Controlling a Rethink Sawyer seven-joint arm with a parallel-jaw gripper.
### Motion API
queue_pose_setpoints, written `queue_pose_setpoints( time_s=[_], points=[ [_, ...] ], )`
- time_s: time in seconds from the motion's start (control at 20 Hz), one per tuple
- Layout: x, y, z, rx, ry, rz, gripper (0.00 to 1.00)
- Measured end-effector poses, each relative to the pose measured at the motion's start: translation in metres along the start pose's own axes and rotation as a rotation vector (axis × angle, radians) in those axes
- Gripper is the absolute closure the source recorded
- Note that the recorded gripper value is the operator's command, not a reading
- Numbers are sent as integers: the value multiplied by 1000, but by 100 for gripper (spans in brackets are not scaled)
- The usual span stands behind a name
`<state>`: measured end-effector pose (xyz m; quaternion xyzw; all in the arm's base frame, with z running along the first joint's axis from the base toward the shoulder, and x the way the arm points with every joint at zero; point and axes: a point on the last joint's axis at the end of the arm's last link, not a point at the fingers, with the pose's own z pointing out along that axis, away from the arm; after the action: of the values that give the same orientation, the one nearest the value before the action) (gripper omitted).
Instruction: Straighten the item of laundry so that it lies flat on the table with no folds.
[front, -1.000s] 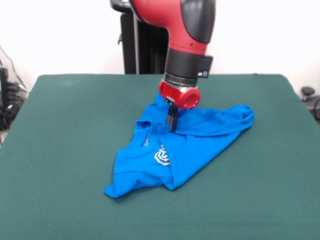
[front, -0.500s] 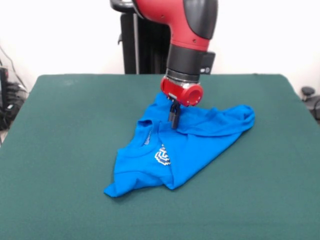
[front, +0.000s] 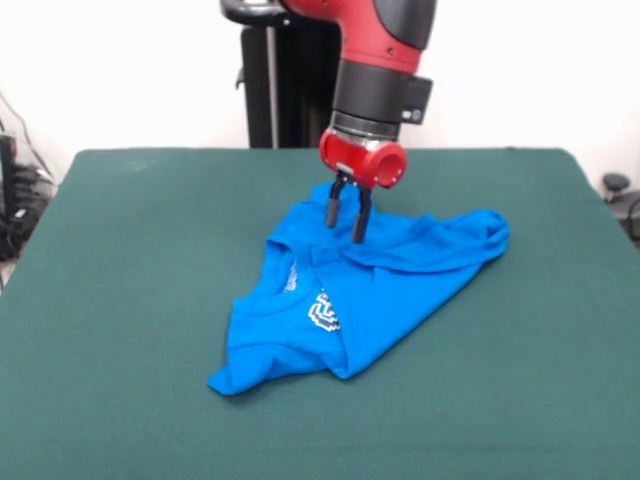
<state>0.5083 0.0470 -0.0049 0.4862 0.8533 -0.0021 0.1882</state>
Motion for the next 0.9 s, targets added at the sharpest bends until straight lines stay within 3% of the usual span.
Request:
queue_pose_setpoints(
  time_s=[0.9],
  points=[
    [-11,-11,6,17,3,28,0]
  ],
)
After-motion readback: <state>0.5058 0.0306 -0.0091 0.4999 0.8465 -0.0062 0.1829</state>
